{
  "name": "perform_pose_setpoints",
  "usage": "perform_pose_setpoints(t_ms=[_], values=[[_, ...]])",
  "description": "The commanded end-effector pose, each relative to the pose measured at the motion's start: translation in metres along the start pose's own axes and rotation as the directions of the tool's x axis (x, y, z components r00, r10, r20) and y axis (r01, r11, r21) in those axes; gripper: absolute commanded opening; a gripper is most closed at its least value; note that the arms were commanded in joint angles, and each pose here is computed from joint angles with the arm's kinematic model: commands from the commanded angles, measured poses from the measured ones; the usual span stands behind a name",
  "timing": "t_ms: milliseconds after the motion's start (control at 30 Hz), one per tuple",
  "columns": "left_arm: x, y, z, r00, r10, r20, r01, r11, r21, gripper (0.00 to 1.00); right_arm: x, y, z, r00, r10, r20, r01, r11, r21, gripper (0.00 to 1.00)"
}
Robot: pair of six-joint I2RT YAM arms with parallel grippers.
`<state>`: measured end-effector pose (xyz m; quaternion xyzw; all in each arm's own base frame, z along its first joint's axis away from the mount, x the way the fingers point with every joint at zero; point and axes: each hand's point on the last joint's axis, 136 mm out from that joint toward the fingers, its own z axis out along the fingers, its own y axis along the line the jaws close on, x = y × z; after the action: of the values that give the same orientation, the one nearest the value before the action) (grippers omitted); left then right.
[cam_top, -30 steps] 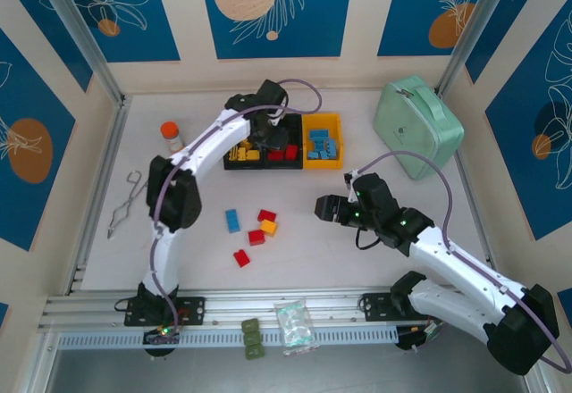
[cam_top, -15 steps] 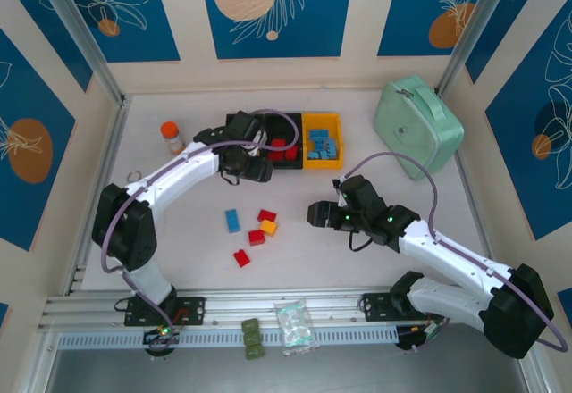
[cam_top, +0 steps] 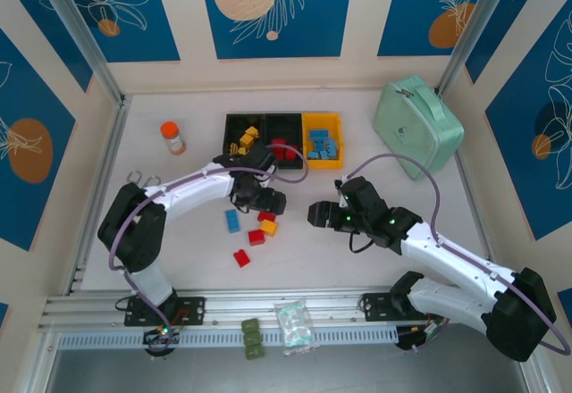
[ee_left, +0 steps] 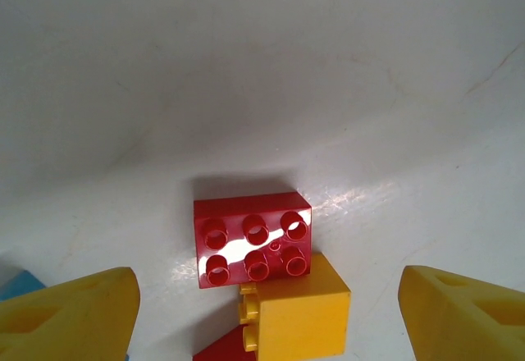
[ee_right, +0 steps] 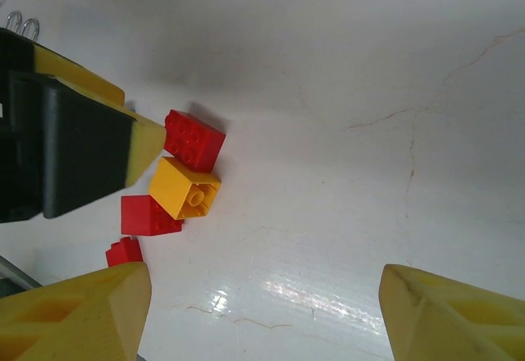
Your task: Sort the legos into containers by color
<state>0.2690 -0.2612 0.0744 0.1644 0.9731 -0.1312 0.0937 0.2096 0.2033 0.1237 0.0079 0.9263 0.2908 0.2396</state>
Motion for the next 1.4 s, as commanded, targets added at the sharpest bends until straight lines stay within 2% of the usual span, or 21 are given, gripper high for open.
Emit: perform_pose_setpoints(t_ms=[0,300,500,667,833,1133,1367], values=[[0.004,0.000,0.013,1.000,-0.009,-0.023,0.009,1.000,-0.021,0.82,0.003,-0.006,-0.001,1.000,0.015,0.002,-0.015,1.000,0.015,0.74],[0.014,0.006,0.043,0.996,0.011,-0.084,-0.020,0.994,-0.106,0.79,0.003,-0.006,0.000,1.000,0.017,0.000,-0.017,1.000,0.007,0.74],[0.011,0.006,0.049,0.997,0.020,-0.079,-0.029,0.993,-0.116,0.56,0.003,-0.007,-0.001,1.000,0.021,0.006,-0.022,1.000,0.003,0.74],[0.004,0.005,0.041,0.998,0.037,-0.059,-0.044,0.991,-0.126,0.45,0.005,-0.009,-0.001,1.000,0.029,0.006,-0.029,1.000,0.001,0.73],[-0.013,0.001,0.026,0.998,0.054,-0.017,-0.056,0.991,-0.125,0.43,0.004,-0.009,-0.004,0.999,0.028,0.015,-0.028,1.000,0.000,0.73],[-0.073,-0.011,-0.009,0.993,0.067,0.097,-0.057,0.993,-0.099,0.43,0.004,-0.013,-0.007,0.999,0.037,0.034,-0.037,0.999,0.006,0.73],[-0.125,-0.005,-0.021,0.984,0.056,0.172,-0.039,0.994,-0.104,0.43,0.005,-0.014,-0.005,0.999,0.043,0.032,-0.043,0.999,0.005,0.73]])
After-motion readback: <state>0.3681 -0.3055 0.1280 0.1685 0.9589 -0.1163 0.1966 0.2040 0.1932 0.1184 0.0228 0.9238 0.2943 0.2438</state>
